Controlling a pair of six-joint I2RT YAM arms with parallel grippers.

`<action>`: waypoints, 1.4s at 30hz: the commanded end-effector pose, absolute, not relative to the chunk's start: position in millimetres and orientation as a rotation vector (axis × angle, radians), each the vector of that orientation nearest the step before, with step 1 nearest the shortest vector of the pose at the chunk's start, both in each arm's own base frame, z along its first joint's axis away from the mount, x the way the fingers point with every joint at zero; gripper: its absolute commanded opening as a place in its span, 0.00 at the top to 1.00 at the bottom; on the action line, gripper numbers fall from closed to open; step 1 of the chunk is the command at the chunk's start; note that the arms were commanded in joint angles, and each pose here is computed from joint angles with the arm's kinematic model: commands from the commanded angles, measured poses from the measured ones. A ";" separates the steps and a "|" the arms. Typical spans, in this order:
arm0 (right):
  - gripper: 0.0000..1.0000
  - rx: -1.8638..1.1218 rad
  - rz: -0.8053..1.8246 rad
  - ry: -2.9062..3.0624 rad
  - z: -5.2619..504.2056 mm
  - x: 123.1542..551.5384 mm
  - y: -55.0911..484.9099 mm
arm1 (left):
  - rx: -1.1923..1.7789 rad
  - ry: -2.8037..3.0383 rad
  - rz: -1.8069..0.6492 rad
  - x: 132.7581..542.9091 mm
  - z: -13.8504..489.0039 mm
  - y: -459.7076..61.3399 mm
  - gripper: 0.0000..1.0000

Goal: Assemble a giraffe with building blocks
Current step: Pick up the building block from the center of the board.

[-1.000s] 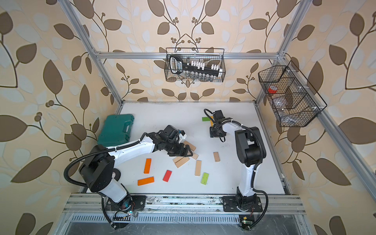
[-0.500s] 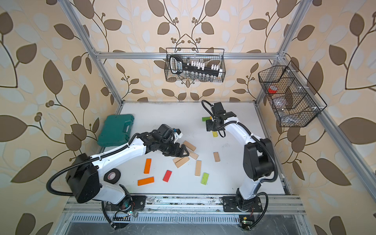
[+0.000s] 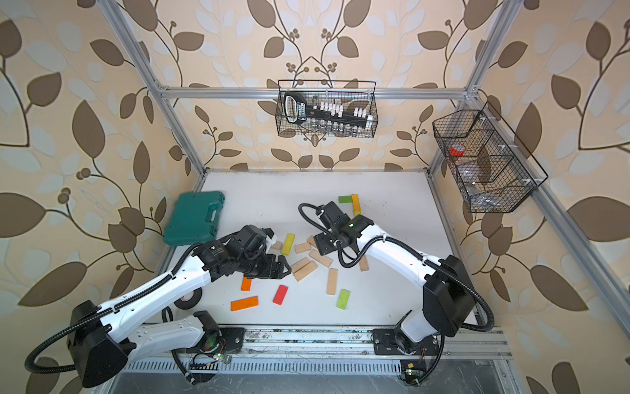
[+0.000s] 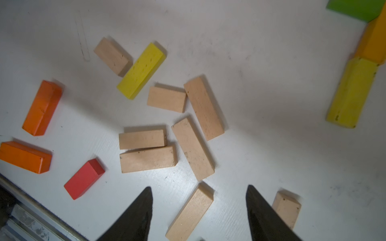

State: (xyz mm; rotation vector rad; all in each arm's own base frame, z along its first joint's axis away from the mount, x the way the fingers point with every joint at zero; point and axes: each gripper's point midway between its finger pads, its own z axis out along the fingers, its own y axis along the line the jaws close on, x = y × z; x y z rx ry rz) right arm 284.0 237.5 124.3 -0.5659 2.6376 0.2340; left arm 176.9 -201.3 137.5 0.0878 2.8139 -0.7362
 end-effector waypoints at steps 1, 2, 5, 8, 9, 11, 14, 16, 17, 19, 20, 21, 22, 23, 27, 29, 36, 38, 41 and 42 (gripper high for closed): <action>0.33 -0.562 0.190 2.677 100.1 277.1 233.7 | -0.019 2.794 -0.698 175.5 141.3 -186.9 0.10; 0.33 -0.565 0.188 2.682 95.4 276.3 233.5 | -0.023 2.791 -0.696 174.9 142.0 -185.6 0.10; 0.36 -0.597 0.199 2.704 80.5 273.7 236.6 | -0.020 2.780 -0.704 173.8 145.3 -184.7 0.10; 0.38 -0.629 0.178 2.733 65.4 273.1 236.6 | -0.010 2.783 -0.735 172.3 146.8 -188.4 0.10; 0.39 -0.642 0.177 2.738 62.4 272.6 237.4 | -0.007 2.788 -0.743 171.6 146.5 -189.5 0.09; 0.39 -0.659 0.185 2.745 57.0 271.8 239.4 | 0.000 2.791 -0.765 170.5 145.9 -192.3 0.09; 0.37 -0.682 0.185 2.759 48.2 271.3 241.0 | 0.026 2.776 -0.826 168.9 147.1 -198.8 0.09; 0.37 -0.697 0.175 2.767 41.9 272.0 241.4 | 0.040 2.760 -0.860 168.6 148.4 -202.2 0.07; 0.37 -0.704 0.172 2.771 39.3 272.1 241.6 | 0.041 2.757 -0.867 168.5 148.3 -202.9 0.07; 0.37 -0.708 0.166 2.780 34.0 273.4 240.8 | 0.040 2.757 -0.876 168.1 148.1 -203.9 0.05; 0.37 -0.710 0.166 2.786 31.3 273.7 240.2 | 0.041 2.756 -0.881 168.4 148.4 -204.4 0.04; 0.38 -0.711 0.165 2.790 29.0 274.4 239.8 | 0.045 2.754 -0.883 168.5 148.7 -205.0 0.04; 0.38 -0.711 0.163 2.795 26.4 274.8 238.8 | 0.046 2.754 -0.886 168.6 149.0 -205.5 0.03; 0.38 -0.712 0.165 2.797 25.3 275.3 238.5 | 0.046 2.753 -0.887 168.8 148.9 -205.9 0.03; 0.42 -0.717 0.178 2.808 19.6 275.0 239.9 | 0.053 2.753 -0.892 168.7 148.8 -206.8 0.04; 0.43 -0.721 0.193 2.817 15.9 273.5 241.6 | 0.053 2.753 -0.893 168.9 149.1 -207.1 0.04; 0.52 -0.726 0.202 2.840 5.7 269.7 242.5 | 0.057 2.747 -0.905 172.5 150.0 -211.1 0.04; 0.56 -0.721 0.202 2.844 4.1 268.4 242.0 | 0.058 2.751 -0.904 173.2 149.4 -212.1 0.04; 0.62 -0.716 0.206 2.836 7.0 267.1 241.3 | 0.058 2.750 -0.907 174.3 150.1 -213.4 0.04; 0.64 -0.714 0.208 2.834 8.2 266.6 240.9 | 0.058 2.750 -0.906 174.4 150.0 -213.2 0.04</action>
